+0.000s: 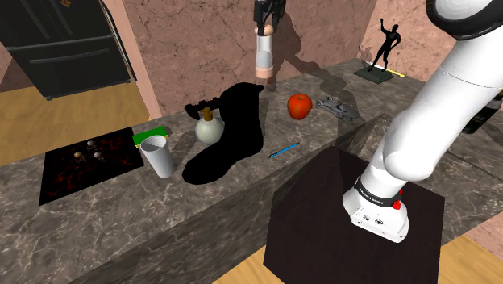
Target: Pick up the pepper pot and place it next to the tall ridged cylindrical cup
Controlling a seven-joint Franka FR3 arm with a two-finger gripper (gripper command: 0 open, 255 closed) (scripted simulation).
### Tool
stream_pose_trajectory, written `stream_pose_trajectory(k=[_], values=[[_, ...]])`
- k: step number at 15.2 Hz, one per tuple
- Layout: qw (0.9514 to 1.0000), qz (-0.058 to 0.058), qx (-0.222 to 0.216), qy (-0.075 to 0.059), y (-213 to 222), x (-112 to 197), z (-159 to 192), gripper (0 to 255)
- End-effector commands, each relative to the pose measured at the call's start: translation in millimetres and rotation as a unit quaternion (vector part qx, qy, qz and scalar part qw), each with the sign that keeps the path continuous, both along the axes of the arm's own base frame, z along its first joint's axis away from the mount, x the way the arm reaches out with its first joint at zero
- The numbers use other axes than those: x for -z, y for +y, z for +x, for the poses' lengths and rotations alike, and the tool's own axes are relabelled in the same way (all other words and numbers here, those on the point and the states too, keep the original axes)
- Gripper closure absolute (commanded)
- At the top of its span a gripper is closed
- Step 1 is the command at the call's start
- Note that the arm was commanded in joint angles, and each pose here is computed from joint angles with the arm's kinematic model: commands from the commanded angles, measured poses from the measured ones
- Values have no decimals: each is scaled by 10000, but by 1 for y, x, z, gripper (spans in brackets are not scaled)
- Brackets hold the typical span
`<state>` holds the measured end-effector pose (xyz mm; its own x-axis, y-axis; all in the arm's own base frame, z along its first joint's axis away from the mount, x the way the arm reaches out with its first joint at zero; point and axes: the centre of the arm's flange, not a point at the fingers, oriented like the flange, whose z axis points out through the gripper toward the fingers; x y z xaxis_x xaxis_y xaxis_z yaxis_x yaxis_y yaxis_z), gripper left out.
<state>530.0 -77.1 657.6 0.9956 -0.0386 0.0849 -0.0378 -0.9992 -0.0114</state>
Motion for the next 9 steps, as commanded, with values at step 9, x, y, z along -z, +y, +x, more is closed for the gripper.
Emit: stream_pose_trajectory(k=[9], values=[[10000,-1,9,0,133,0,-12,255]])
